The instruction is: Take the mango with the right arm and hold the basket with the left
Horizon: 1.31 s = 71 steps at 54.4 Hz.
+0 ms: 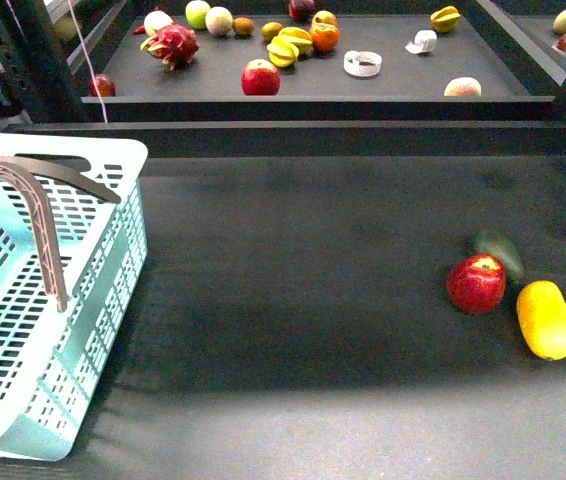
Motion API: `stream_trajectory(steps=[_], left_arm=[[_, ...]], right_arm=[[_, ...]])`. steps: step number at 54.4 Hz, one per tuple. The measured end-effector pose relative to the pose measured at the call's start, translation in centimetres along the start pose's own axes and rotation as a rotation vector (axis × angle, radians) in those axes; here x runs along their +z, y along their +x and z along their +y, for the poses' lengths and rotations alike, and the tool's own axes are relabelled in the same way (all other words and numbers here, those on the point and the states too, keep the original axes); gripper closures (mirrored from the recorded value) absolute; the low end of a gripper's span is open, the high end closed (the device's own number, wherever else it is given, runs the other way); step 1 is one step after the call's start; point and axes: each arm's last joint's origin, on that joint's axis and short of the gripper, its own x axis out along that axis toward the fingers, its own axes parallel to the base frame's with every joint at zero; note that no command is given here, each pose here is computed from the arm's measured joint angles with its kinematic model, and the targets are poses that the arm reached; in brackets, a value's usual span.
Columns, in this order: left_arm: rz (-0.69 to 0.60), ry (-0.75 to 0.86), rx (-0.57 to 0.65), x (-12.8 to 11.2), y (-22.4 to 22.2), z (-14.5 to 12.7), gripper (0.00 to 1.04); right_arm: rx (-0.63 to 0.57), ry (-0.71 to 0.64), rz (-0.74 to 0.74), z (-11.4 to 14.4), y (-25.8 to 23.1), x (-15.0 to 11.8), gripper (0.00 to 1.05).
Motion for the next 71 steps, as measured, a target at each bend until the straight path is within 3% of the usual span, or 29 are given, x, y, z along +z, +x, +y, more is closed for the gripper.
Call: stream_trajectory(steps=[32, 35, 41, 51, 62, 71], left_arm=[[0.002, 0.0, 0.001, 0.0, 0.0, 0.0, 0.08], [0.087, -0.116, 0.285, -0.3, 0.8, -0.2, 0.08], [0.125, -0.226, 0.503, -0.5, 3.1, -0.1, 0.08], [0.237, -0.481, 0.414, -1.0, 10.3, 0.5, 0.08], [0.367, -0.639, 0.382, -4.2, 17.2, 0.4, 0.08], [0.403, -0.722, 0.343, -5.5, 21.2, -0.4, 0.08]], right_arm=[[0.0, 0.0, 0.0, 0.0, 0.0, 0.0, 0.08], [0.0, 0.0, 0.0, 0.0, 0.0, 0.0, 0.08], [0.002, 0.0, 0.0, 0.0, 0.0, 0.0, 0.08], [0.001, 0.0, 0.0, 0.0, 0.0, 0.0, 0.08], [0.002, 0.0, 0.0, 0.0, 0.0, 0.0, 0.08], [0.001, 0.0, 0.0, 0.0, 0.0, 0.0, 0.08]])
